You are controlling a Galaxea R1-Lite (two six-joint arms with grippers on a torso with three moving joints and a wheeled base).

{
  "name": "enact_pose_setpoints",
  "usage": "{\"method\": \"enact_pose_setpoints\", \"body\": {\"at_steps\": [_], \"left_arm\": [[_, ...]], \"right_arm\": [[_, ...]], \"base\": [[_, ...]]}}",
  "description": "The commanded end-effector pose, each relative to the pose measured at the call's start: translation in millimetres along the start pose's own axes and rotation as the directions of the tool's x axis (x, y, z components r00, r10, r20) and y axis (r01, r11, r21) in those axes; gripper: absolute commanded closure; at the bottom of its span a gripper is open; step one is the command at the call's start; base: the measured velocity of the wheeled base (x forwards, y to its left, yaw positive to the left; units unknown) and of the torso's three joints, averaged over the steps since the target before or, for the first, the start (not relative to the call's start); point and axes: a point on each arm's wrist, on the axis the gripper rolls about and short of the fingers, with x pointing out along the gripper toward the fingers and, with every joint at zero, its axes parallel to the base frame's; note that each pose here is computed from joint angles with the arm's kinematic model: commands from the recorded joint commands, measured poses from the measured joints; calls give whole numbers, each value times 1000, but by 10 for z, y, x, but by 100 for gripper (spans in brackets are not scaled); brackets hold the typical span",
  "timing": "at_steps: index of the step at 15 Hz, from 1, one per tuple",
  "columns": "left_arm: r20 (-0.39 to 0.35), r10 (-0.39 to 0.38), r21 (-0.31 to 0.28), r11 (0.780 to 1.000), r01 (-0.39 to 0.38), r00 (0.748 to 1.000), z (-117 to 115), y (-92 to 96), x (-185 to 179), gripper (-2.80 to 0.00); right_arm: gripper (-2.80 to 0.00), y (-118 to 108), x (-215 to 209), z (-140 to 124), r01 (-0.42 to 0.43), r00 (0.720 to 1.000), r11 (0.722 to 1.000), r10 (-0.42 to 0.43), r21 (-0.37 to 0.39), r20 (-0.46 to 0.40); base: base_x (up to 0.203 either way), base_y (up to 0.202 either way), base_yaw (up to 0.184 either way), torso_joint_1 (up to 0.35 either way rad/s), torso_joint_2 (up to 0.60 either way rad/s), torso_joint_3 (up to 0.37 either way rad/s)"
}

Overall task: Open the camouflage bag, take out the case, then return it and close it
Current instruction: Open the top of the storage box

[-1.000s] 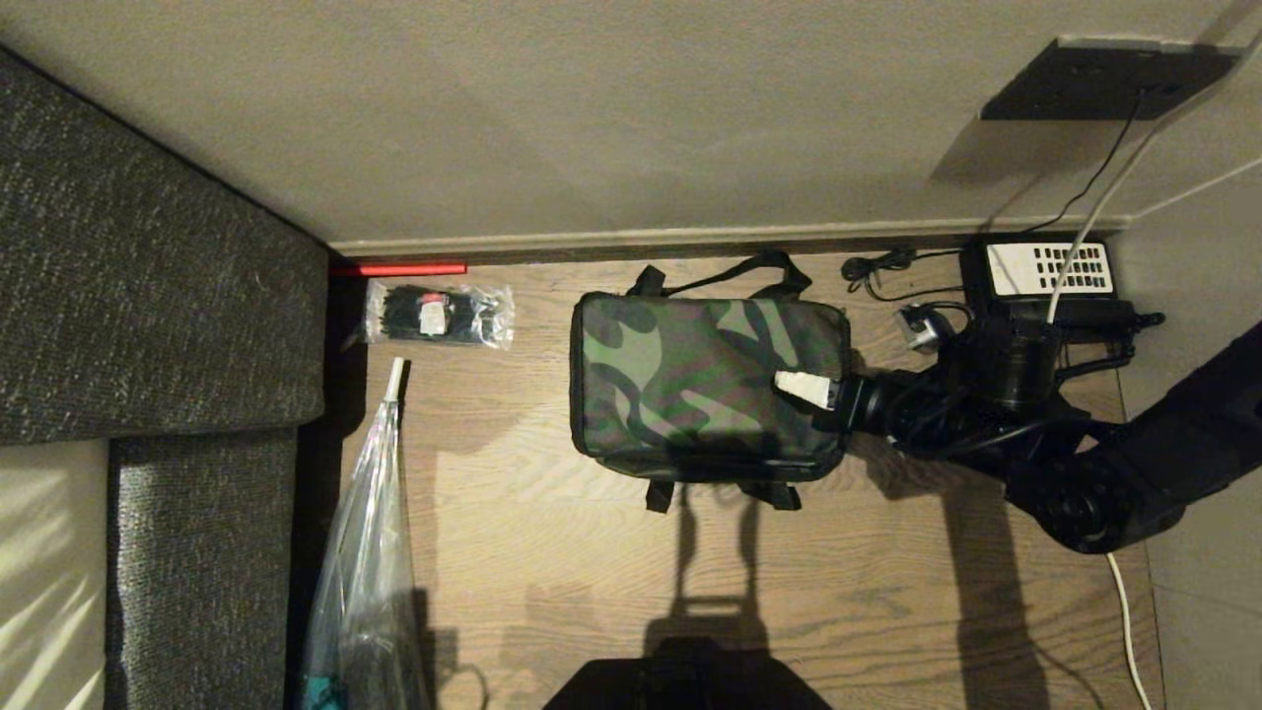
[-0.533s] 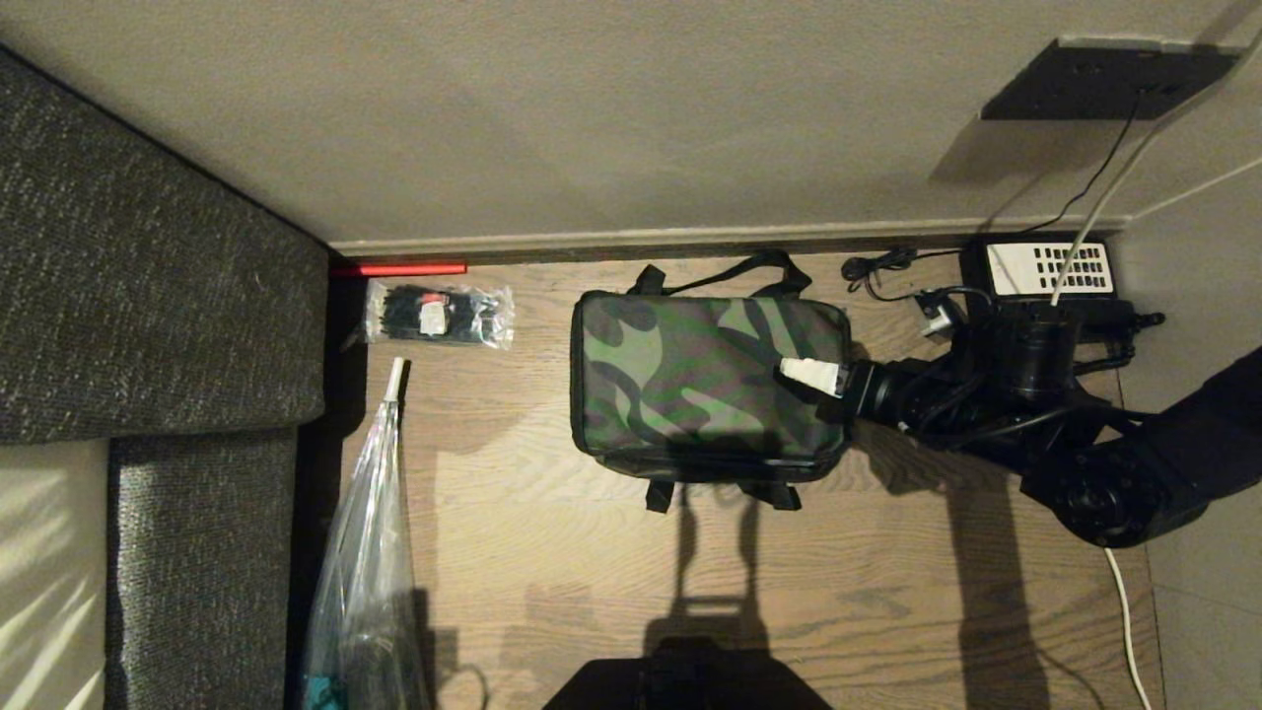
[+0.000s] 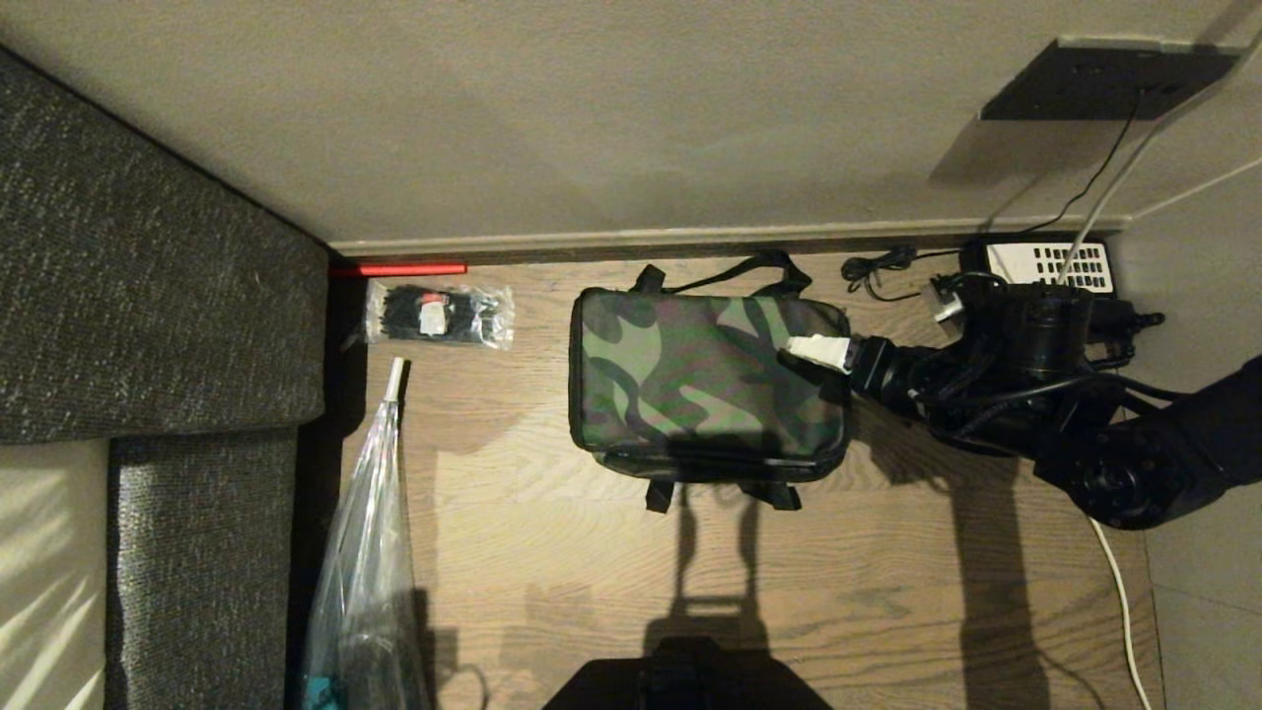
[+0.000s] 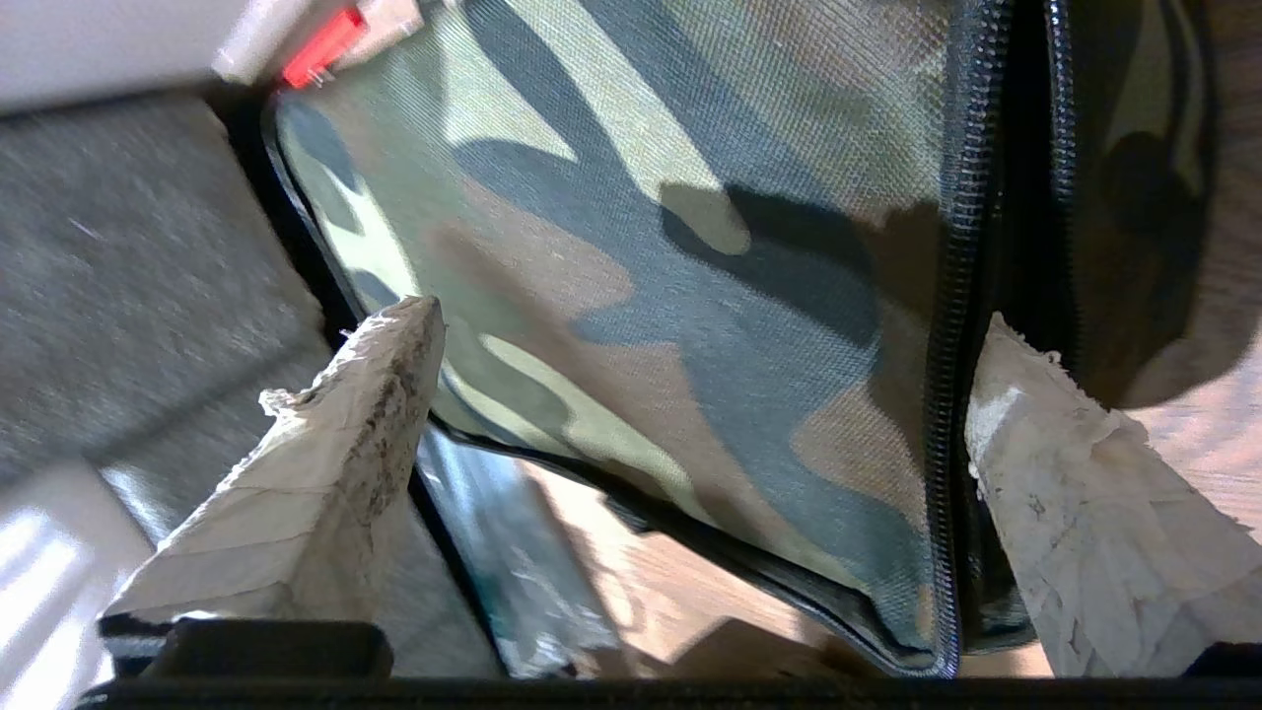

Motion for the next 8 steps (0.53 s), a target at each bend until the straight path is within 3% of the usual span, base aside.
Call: {"method": "enact_pose_setpoints", "body": {"at_steps": [1, 3, 8], "left_arm": [[-3, 1, 0, 1000, -1, 1000, -10, 0, 1, 0], [-2, -1, 0, 1000, 1, 1000, -10, 0, 1, 0], [-1, 1, 0, 1000, -1, 1000, -9, 0, 1, 0]], "right_arm": [[-280, 71, -23, 81, -25, 999, 999, 24, 47, 29], [-280, 104, -35, 131, -36, 998, 994, 31, 103, 47], [-280, 224, -205, 357, -85, 990, 984, 66, 155, 127]], "base": [[0, 0, 0, 0, 0, 0], [0, 0, 0, 0, 0, 0], [0, 0, 0, 0, 0, 0]]}}
